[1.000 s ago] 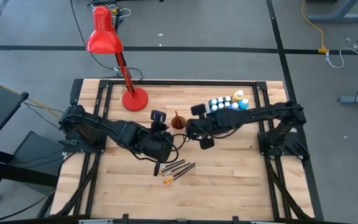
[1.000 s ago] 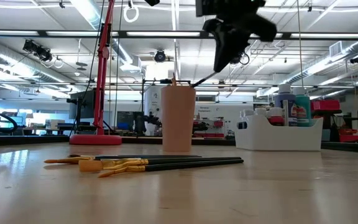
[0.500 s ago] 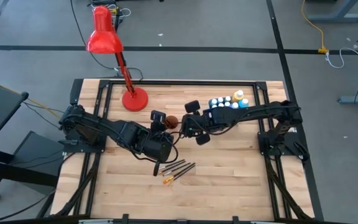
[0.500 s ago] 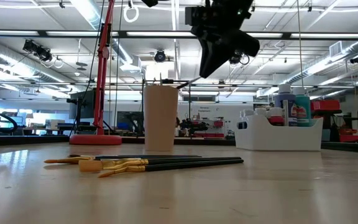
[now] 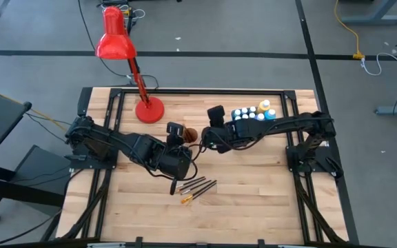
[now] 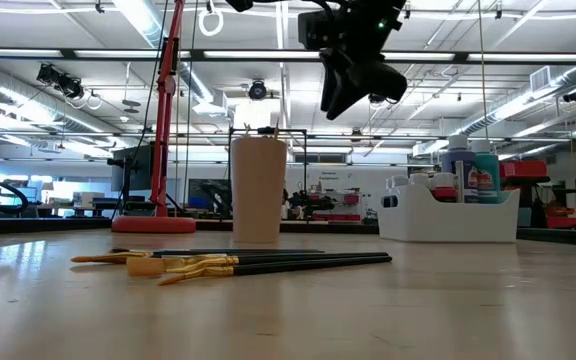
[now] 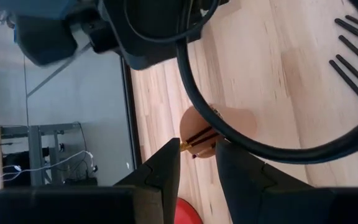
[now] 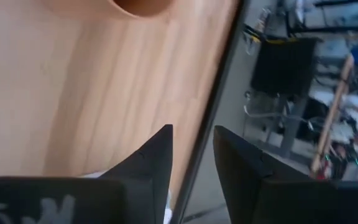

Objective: Pick & Place Paint Supplies
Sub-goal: Put the white paintbrush into the orange cup

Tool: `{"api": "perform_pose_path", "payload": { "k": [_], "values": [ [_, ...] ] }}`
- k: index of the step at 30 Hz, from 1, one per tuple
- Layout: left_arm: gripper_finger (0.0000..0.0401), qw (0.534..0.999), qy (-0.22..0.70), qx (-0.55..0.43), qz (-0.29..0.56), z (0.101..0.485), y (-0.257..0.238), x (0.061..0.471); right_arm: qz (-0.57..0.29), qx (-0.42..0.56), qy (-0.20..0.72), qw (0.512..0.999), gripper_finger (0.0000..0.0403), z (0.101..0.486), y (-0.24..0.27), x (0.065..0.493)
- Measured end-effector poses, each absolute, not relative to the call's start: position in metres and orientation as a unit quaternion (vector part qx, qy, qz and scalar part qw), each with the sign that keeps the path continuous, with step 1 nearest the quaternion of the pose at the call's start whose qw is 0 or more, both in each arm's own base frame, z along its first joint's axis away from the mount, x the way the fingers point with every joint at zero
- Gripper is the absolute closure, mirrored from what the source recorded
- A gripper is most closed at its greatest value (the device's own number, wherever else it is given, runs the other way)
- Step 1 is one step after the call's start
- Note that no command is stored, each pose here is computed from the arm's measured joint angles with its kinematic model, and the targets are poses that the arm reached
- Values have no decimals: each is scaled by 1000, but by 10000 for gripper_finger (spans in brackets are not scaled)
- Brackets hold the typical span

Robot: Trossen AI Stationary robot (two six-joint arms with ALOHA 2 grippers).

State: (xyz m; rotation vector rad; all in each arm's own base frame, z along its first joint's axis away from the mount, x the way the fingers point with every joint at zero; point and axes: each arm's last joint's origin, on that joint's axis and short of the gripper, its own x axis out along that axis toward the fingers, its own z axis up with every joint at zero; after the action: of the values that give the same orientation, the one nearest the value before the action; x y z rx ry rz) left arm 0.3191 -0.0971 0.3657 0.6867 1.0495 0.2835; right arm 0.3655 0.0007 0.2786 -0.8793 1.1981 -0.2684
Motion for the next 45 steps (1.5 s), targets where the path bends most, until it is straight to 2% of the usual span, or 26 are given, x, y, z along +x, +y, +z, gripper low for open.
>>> {"api": "perform_pose_path", "payload": {
  "k": [6, 10, 13, 18, 22, 27, 32, 36, 45],
  "values": [
    [289, 800, 505, 248, 207, 365, -91, 304, -160, -357, 545, 742, 294, 287, 15, 351],
    [289, 799, 463, 228, 308, 363, -85, 280, -176, -318, 538, 761, 302, 307, 28, 326],
    [289, 817, 435, 199, 322, 352, -88, 268, -166, -260, 524, 794, 304, 324, 39, 306],
    [289, 870, 373, 144, 288, 322, -108, 256, -139, -208, 467, 848, 304, 329, 60, 274],
    [289, 912, 311, 96, 249, 289, -130, 252, -119, -171, 399, 893, 304, 305, 76, 256],
    [289, 949, 247, 29, 192, 245, -153, 252, -64, -131, 304, 941, 305, 261, 91, 254],
    [289, 969, 207, -53, 127, 208, -159, 244, 13, -93, 218, 971, 305, 223, 98, 256],
    [289, 973, 200, -70, 91, 188, -158, 234, 25, -61, 160, 985, 305, 208, 97, 252],
    [289, 956, 266, -100, 75, 133, -162, 231, 3, -31, 148, 988, 305, 183, 90, 239]
  ]
}}
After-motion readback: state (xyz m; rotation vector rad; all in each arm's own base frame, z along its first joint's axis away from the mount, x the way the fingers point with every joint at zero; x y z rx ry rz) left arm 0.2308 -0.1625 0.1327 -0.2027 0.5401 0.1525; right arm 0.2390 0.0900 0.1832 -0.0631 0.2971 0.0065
